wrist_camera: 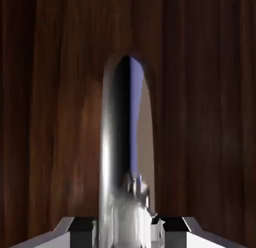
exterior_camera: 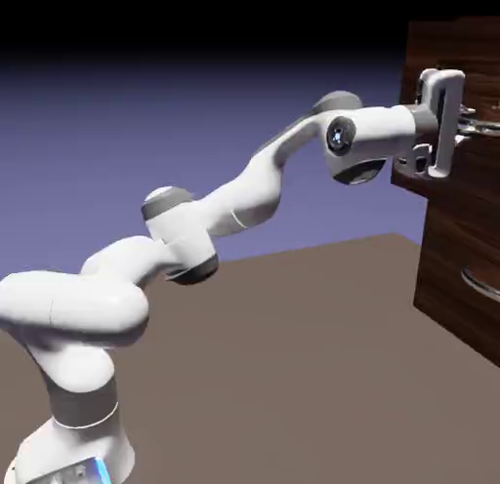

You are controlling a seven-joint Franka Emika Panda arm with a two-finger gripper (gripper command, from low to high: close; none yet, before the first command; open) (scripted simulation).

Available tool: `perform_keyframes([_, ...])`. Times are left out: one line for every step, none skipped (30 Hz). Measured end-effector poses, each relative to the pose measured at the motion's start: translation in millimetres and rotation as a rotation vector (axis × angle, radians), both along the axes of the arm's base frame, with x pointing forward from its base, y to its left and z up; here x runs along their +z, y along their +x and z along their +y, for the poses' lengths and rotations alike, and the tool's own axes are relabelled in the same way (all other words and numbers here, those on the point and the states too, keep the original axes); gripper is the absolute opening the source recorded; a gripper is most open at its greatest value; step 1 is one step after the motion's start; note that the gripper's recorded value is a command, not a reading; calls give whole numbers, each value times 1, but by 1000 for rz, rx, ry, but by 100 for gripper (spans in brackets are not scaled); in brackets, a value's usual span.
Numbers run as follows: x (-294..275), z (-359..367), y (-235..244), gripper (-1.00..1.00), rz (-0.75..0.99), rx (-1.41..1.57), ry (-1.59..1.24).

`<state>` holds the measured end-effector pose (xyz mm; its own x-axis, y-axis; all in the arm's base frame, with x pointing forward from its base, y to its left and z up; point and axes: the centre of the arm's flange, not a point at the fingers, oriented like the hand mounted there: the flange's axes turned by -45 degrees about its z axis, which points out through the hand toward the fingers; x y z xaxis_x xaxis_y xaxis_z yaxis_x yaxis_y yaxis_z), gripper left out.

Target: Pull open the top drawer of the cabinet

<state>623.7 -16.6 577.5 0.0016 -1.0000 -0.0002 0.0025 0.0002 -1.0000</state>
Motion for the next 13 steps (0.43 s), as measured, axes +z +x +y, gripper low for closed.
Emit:
perform_keyframes([0, 0, -9, -100, 0, 0, 0])
perform_keyframes([0, 0, -18, -100, 0, 0, 0])
perform_keyframes([0, 0, -28, -100, 0, 0, 0])
perform_keyframes([0, 0, -38, -100, 0, 0, 0])
perform_keyframes([0, 0, -48, -100, 0, 0, 0])
perform_keyframes([0, 0, -58, -100, 0, 0, 0])
perform_keyframes([0, 0, -68, -100, 0, 0, 0])
perform_keyframes([0, 0, -79, -100, 0, 0, 0])
perform_keyframes([0, 0, -90, -100, 0, 0, 0])
perform_keyframes([0, 0, -101, -100, 0, 0, 0])
perform_keyframes([0, 0, -105, 100, 0, 0, 0])
perform_keyframes([0, 0, -105, 100, 2, -1, 0])
perform_keyframes([0, 0, -105, 100, 2, -1, 0])
